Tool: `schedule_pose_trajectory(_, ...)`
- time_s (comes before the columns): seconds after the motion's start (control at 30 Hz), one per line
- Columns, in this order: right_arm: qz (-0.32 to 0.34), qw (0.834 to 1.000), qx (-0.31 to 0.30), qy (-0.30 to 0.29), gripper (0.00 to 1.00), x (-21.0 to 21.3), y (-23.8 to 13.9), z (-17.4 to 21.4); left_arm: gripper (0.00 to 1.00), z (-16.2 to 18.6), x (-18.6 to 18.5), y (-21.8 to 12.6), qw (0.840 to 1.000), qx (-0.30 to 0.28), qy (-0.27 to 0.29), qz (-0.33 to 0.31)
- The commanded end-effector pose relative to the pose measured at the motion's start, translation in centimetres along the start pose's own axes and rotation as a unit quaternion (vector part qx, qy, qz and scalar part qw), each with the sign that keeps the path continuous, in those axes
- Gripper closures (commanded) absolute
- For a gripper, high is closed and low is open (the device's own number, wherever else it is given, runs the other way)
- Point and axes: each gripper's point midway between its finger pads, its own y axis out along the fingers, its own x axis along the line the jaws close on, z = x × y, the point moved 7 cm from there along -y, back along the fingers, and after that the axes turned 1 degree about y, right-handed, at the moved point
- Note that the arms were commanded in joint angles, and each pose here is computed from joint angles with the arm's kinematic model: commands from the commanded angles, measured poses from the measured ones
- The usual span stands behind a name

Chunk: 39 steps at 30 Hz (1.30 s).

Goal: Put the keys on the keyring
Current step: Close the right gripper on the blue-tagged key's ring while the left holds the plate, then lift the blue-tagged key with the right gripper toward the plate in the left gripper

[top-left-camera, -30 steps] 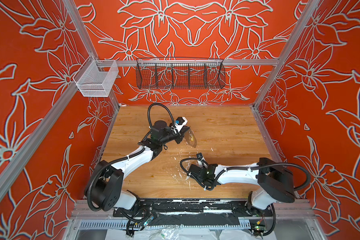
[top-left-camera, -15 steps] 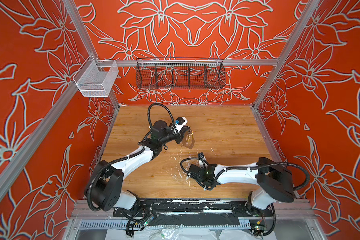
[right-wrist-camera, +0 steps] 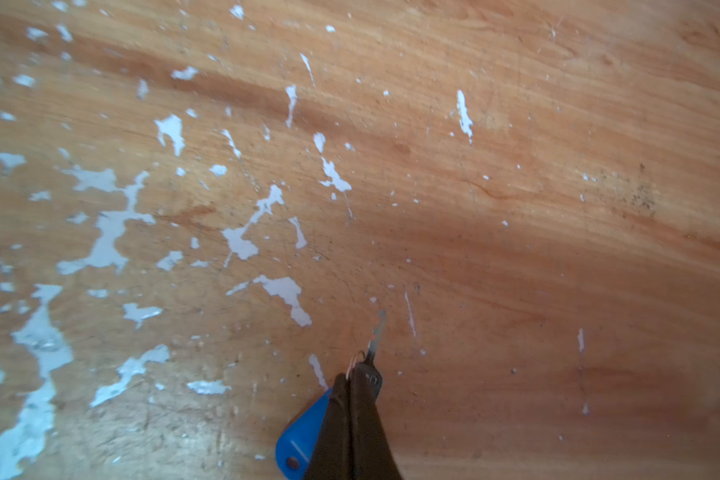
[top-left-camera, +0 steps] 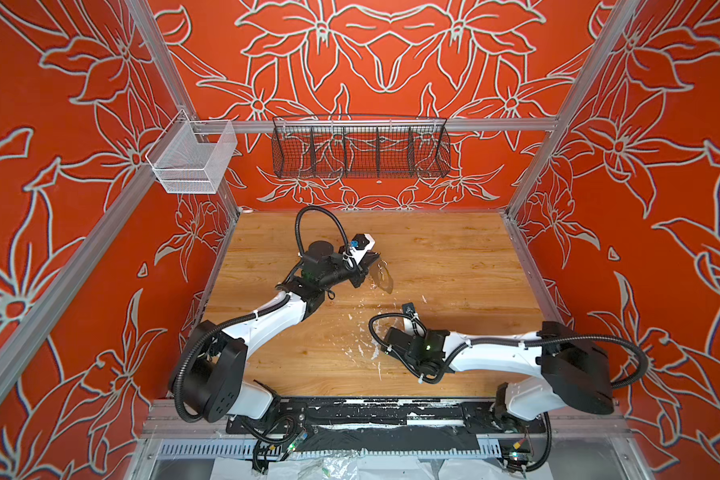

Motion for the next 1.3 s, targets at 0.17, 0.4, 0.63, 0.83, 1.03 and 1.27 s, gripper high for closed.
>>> schedule_pose_trajectory(0.17, -0.187, 0.966, -0.170, 0.055, 1.00, -1.4, -2.0, -2.3, 1.00, -1.4, -0.1, 0.0, 1.000, -0.026, 0.013, 0.010)
schedule_pose_trajectory(0.4, -0.313, 0.910, -0.261, 0.071, 1.00, -4.2, -2.7, -3.9, 1.00, -1.6, -0.3, -0.3, 0.999, -0.030, 0.013, 0.013)
schedule_pose_trajectory(0.63, -0.376, 0.866, -0.326, 0.049, 1.00, -3.3, -4.5, -5.8, 1.00, -1.8, -0.7, -0.7, 0.999, -0.040, 0.016, 0.021)
schedule_pose_trajectory(0.83, -0.381, 0.841, -0.383, 0.024, 1.00, -2.5, -4.8, -8.1, 1.00, -2.1, -1.0, -1.3, 0.998, -0.047, 0.026, 0.020)
schedule_pose_trajectory(1.03, -0.420, 0.801, -0.422, -0.061, 1.00, -2.8, -4.8, -8.7, 1.00, -2.3, -1.7, -2.0, 0.997, -0.061, 0.035, 0.035)
schedule_pose_trajectory(1.27, -0.423, 0.787, -0.442, -0.082, 1.00, -4.6, -5.5, -9.5, 1.00, -2.3, -2.3, -2.2, 0.995, -0.069, 0.041, 0.062)
